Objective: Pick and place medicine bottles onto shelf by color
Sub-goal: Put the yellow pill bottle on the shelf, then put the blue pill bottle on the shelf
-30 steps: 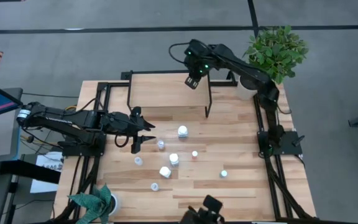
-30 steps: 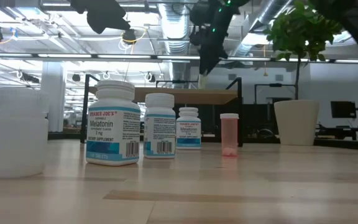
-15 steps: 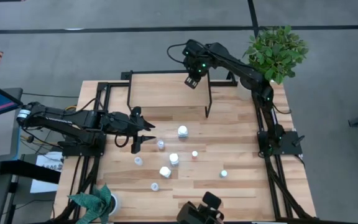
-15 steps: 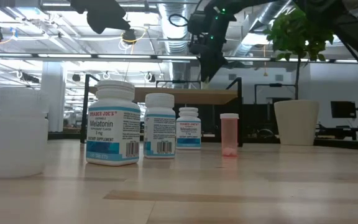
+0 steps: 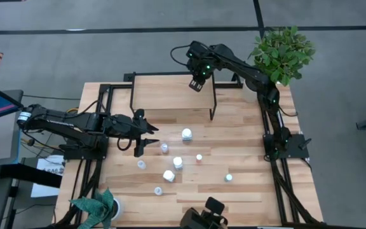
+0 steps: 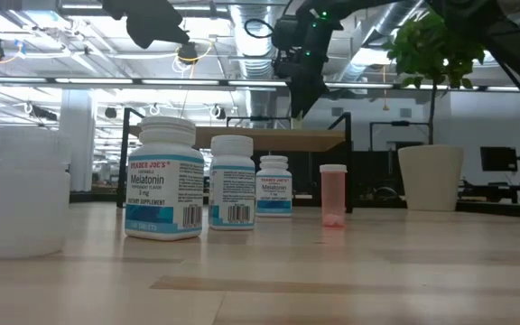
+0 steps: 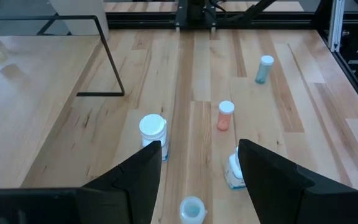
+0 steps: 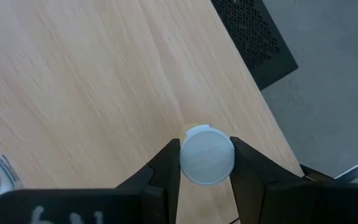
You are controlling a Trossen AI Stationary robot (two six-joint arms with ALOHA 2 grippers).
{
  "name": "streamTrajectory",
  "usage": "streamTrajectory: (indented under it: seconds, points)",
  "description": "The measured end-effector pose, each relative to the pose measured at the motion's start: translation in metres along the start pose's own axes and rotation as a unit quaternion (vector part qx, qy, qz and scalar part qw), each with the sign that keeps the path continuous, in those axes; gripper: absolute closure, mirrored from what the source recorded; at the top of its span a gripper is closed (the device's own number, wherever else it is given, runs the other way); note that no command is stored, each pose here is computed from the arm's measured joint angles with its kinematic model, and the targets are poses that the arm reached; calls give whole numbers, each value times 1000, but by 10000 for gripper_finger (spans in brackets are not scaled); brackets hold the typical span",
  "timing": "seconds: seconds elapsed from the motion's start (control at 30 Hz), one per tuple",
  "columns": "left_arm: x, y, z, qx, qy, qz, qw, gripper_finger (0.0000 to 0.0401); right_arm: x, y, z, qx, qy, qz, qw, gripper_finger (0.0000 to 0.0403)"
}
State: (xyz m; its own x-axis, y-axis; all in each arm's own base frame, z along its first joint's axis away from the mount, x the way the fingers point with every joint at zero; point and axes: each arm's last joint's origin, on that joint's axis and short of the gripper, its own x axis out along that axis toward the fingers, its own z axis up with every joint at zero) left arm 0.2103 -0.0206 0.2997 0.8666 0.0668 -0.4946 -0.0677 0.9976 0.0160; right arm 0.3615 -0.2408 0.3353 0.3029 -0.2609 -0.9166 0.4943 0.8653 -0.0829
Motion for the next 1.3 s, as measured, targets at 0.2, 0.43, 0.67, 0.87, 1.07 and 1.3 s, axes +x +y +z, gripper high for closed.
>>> streamTrajectory:
  seconds: [0.2, 0.43, 0.67, 0.87, 1.07, 1.3]
  points:
    - [0, 0, 0, 1, 0, 0, 1000, 198, 0, 0, -1, -3, 3, 0, 1000, 278]
    - [0, 0, 0, -2, 0, 0, 1000, 198, 0, 1, 0, -10, 2, 1, 1000, 236]
    - [0, 0, 0, -3, 0, 0, 1000, 198, 0, 1, 0, -6, 2, 1, 1000, 190]
    - [0, 0, 0, -3, 0, 0, 1000, 198, 0, 0, 2, -5, -8, 0, 1000, 179]
    - [0, 0, 0, -3, 0, 0, 1000, 198, -13, -1, 8, -5, -59, -5, 998, 181]
    - [0, 0, 0, -3, 0, 0, 1000, 198, -63, 8, -7, 10, -82, 0, 997, 182]
